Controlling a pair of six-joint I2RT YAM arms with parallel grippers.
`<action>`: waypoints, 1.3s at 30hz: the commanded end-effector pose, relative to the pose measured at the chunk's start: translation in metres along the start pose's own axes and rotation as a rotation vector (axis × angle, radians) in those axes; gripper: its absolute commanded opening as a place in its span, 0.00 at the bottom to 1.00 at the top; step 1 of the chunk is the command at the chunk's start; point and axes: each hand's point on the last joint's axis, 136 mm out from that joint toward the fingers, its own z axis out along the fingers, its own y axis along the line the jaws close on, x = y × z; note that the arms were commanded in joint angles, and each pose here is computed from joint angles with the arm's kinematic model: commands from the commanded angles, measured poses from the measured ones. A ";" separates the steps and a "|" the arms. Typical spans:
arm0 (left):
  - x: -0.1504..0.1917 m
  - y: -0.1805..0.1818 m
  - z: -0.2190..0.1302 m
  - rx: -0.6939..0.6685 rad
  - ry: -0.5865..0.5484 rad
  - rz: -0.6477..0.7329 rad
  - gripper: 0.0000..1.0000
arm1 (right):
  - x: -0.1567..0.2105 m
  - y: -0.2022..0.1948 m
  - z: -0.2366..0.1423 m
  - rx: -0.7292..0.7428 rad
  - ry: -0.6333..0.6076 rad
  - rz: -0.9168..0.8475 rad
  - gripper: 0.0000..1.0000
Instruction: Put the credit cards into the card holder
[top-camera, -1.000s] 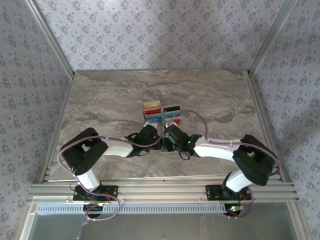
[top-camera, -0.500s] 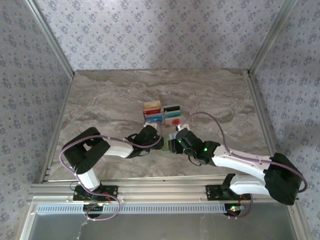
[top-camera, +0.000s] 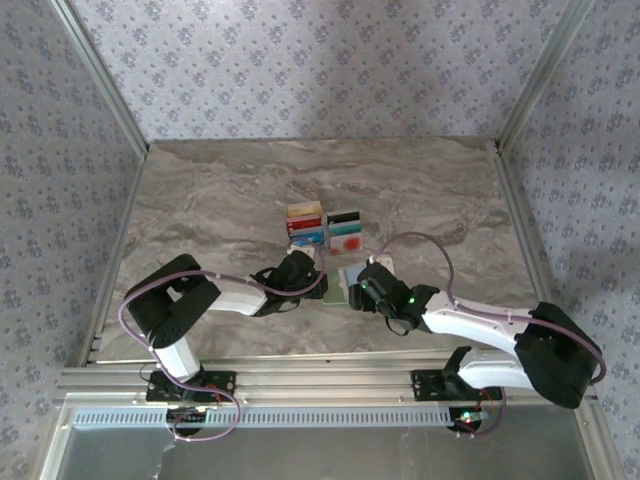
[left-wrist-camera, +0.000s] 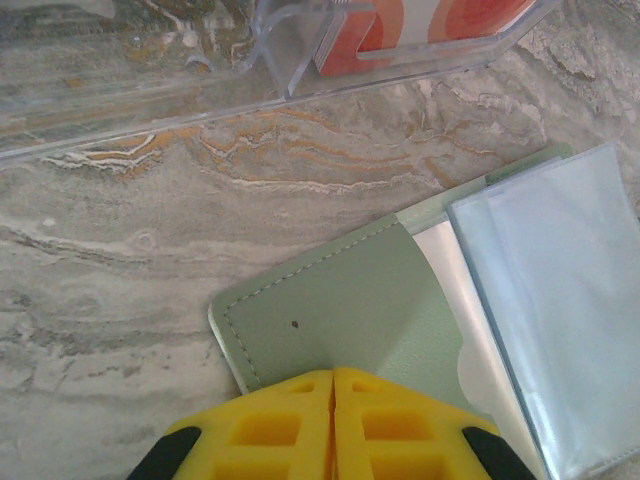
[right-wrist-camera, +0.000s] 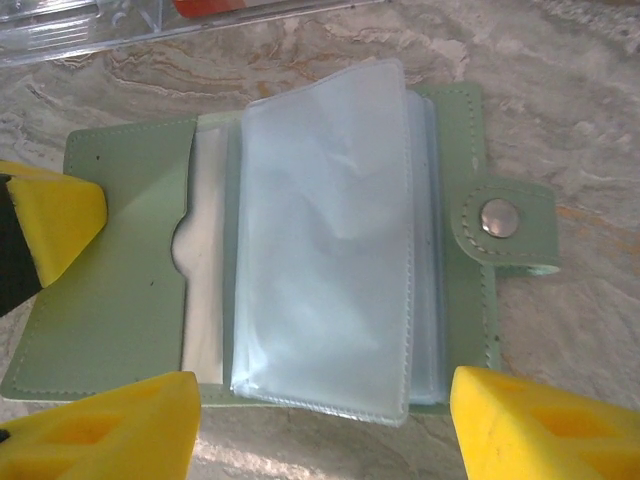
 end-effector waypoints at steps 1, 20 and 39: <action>0.074 0.072 0.006 -0.237 0.225 0.005 0.08 | -0.004 0.011 0.006 -0.062 0.006 0.017 0.69; 0.044 0.043 -0.009 -0.043 0.201 -0.063 0.13 | -0.007 0.086 0.015 -0.349 0.031 -0.107 0.66; -0.009 0.035 -0.079 0.040 0.064 -0.093 0.35 | 0.011 0.113 0.033 -0.414 0.085 -0.034 0.70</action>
